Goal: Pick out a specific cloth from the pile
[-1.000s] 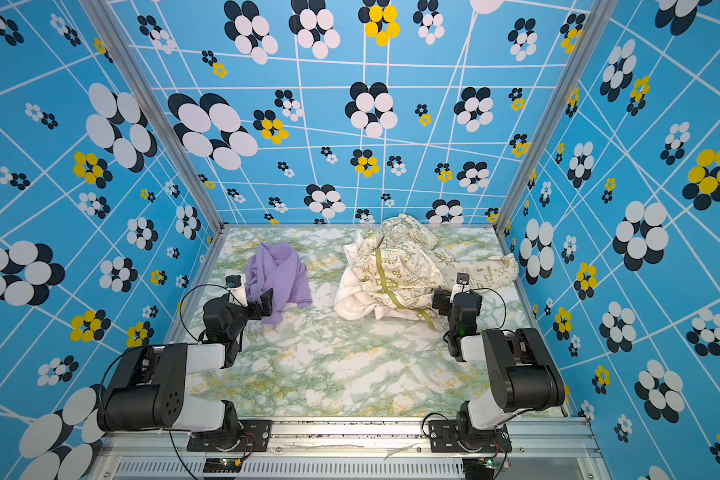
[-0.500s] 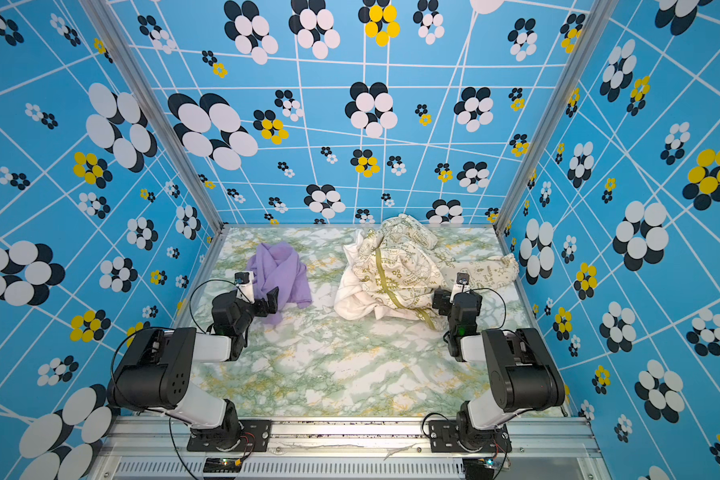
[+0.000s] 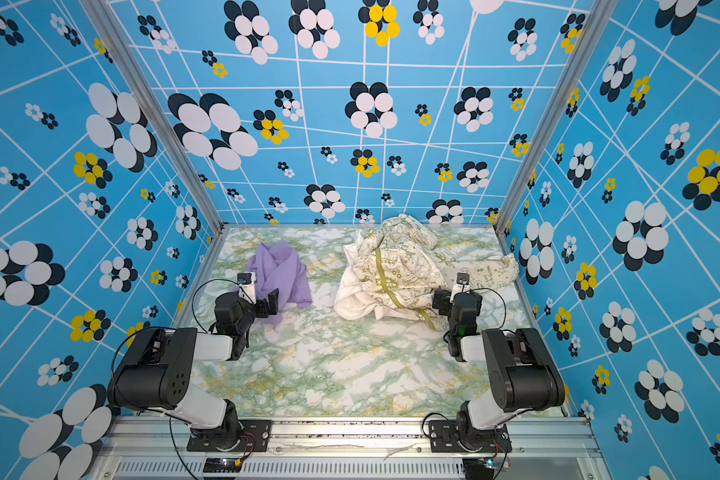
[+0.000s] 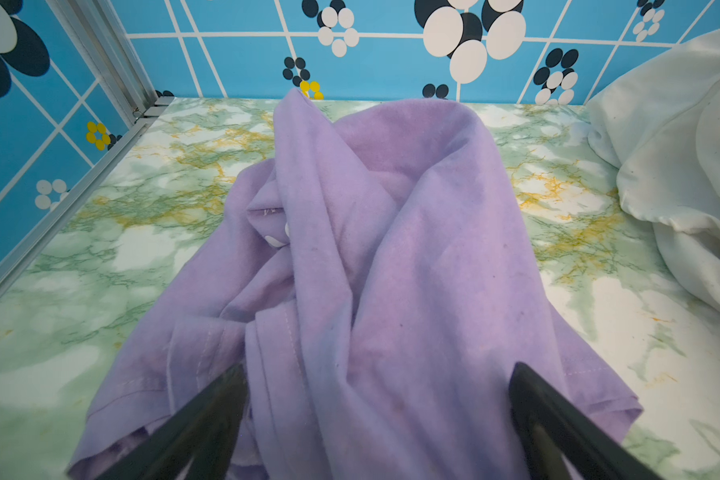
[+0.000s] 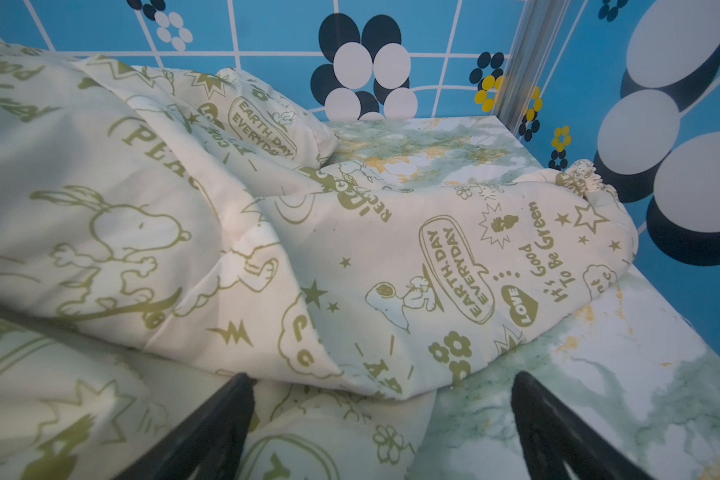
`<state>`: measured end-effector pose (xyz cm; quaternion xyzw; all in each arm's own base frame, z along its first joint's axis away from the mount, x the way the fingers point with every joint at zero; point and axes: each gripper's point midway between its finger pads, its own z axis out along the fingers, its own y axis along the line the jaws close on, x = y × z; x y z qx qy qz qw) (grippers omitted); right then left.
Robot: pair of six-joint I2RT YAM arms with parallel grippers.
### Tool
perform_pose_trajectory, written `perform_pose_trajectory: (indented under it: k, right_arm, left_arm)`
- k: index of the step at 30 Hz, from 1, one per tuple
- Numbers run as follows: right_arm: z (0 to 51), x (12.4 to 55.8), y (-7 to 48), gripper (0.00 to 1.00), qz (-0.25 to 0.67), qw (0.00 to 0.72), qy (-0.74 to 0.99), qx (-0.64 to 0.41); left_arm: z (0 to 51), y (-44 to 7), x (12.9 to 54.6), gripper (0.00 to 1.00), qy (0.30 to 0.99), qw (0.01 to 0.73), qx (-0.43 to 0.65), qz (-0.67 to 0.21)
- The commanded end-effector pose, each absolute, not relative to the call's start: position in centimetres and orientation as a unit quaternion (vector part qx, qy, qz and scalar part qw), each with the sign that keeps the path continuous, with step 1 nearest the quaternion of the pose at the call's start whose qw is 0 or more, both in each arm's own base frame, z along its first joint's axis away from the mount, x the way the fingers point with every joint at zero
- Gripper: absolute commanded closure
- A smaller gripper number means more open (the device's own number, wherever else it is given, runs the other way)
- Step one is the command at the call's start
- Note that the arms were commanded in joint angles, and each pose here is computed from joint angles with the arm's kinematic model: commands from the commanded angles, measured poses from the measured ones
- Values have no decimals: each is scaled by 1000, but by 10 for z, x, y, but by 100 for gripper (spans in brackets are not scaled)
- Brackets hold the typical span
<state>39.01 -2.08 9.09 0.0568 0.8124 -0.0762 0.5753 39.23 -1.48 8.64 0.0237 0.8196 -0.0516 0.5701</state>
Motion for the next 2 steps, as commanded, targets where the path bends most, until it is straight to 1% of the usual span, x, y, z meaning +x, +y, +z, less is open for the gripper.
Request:
perform_pose_trajectory:
  k: [1, 2]
  right_arm:
    - [96, 393, -26, 1, -83, 583, 805, 67]
    - [96, 393, -26, 1, -83, 583, 805, 67]
  left_arm:
    - [95, -15, 398, 1, 814, 579, 28, -44]
    - [96, -15, 398, 1, 813, 580, 28, -44]
